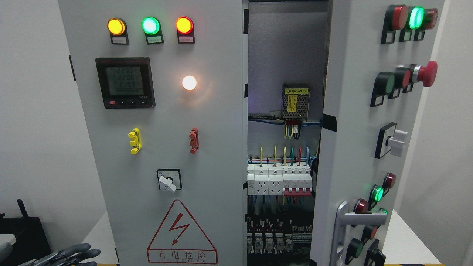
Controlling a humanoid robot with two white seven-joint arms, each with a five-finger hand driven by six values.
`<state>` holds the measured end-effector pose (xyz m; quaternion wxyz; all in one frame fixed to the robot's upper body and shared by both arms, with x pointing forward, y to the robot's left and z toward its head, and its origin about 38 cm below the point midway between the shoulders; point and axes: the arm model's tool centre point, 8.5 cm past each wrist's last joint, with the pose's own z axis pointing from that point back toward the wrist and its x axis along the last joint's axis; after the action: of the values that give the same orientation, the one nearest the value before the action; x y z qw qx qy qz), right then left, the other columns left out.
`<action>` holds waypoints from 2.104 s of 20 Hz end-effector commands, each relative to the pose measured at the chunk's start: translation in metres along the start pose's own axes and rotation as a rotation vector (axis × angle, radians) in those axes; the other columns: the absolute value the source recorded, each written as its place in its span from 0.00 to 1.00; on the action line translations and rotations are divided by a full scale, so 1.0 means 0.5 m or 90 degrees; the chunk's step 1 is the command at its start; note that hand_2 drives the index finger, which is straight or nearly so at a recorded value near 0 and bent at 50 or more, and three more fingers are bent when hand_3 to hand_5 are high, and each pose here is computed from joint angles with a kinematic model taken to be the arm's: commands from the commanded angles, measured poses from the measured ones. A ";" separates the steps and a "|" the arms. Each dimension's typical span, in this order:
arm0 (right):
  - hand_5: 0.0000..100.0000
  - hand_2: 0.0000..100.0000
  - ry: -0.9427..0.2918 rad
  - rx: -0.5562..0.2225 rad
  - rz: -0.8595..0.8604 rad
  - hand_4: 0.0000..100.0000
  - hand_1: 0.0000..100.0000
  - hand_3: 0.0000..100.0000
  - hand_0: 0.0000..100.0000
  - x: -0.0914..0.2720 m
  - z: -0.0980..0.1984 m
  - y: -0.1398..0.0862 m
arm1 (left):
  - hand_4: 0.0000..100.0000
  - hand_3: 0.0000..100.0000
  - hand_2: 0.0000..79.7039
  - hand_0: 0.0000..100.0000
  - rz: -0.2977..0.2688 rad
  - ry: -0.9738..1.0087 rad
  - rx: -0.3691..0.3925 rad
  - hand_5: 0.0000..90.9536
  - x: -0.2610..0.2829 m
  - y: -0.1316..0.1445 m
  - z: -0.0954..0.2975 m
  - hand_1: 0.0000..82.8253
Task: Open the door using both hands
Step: 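Raise the left hand toward the gap beside the button door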
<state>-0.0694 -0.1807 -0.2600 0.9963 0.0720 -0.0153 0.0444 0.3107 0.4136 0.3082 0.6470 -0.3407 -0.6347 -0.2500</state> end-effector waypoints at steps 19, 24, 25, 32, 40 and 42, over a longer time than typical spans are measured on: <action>0.00 0.00 0.000 0.000 -0.001 0.00 0.00 0.00 0.00 0.000 0.000 0.002 | 0.03 0.00 0.00 0.00 -0.035 0.033 -0.182 0.00 0.083 -0.057 -0.219 0.00; 0.00 0.00 0.000 -0.001 0.000 0.00 0.00 0.00 0.00 0.000 0.000 0.000 | 0.03 0.00 0.00 0.00 -0.010 0.035 -0.194 0.00 0.105 -0.060 -0.262 0.00; 0.00 0.00 0.000 -0.001 0.000 0.00 0.00 0.00 0.00 0.000 0.000 0.000 | 0.03 0.00 0.00 0.00 -0.009 0.037 -0.199 0.00 0.109 -0.063 -0.268 0.00; 0.00 0.00 0.000 -0.001 0.000 0.00 0.00 0.00 0.00 0.000 0.000 0.000 | 0.03 0.00 0.00 0.00 0.010 0.043 -0.239 0.00 0.139 -0.091 -0.315 0.00; 0.00 0.00 0.000 0.000 0.001 0.00 0.00 0.00 0.00 0.000 0.000 0.000 | 0.03 0.00 0.00 0.00 0.019 0.033 -0.295 0.00 0.135 -0.134 -0.441 0.00; 0.00 0.00 0.000 -0.001 0.000 0.00 0.00 0.00 0.00 0.000 0.000 0.000 | 0.03 0.00 0.00 0.00 0.021 0.031 -0.278 0.00 0.134 -0.147 -0.476 0.00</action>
<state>-0.0694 -0.1806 -0.2600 0.9963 0.0721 -0.0153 0.0444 0.3912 0.2577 0.4378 0.5436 -0.4410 -0.6063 -0.3774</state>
